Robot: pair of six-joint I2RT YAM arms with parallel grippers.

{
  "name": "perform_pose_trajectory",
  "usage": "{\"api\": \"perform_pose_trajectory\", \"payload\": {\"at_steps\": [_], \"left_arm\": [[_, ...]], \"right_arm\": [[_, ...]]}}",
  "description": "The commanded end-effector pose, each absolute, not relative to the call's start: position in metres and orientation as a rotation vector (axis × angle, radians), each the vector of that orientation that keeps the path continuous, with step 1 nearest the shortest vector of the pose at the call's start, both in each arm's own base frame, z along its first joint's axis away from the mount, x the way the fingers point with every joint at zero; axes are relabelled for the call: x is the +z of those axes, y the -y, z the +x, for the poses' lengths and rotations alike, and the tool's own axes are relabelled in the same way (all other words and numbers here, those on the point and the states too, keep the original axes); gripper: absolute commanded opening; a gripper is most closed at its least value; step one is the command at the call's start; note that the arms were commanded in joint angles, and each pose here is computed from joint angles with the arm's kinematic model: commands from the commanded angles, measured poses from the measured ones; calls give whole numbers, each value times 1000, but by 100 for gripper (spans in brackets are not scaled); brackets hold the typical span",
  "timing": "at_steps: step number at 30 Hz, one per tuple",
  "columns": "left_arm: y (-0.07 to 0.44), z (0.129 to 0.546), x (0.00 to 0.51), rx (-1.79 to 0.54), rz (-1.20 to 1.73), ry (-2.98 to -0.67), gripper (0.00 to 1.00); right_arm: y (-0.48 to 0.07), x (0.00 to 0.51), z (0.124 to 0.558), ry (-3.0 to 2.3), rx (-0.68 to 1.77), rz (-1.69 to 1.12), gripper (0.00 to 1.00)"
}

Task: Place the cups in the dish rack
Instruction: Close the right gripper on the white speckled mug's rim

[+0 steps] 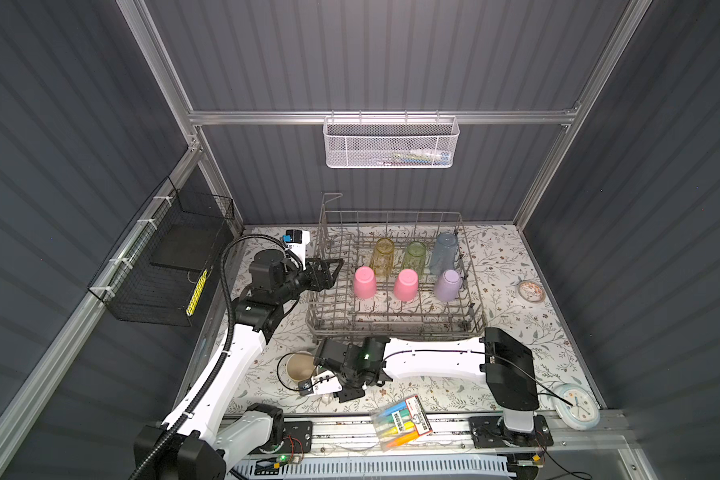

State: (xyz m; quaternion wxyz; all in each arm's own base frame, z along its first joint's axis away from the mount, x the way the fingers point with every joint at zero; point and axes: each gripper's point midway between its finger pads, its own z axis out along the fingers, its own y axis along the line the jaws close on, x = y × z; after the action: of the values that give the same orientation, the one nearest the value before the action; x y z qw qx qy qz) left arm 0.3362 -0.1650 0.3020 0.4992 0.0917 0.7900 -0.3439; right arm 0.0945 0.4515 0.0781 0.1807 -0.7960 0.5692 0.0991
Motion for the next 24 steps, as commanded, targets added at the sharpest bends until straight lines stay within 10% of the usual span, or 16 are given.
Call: {"api": "perform_pose_trajectory", "payload": {"at_steps": [1,24], "left_arm": [[166,337,298,-860,219,-1914,84],[165,339,296,-874,209,-1919,84]], "right_arm": [[-447,76,90,-1632,299,-2295,27],[-446,83,88,-1649,333,-2291,0]]}}
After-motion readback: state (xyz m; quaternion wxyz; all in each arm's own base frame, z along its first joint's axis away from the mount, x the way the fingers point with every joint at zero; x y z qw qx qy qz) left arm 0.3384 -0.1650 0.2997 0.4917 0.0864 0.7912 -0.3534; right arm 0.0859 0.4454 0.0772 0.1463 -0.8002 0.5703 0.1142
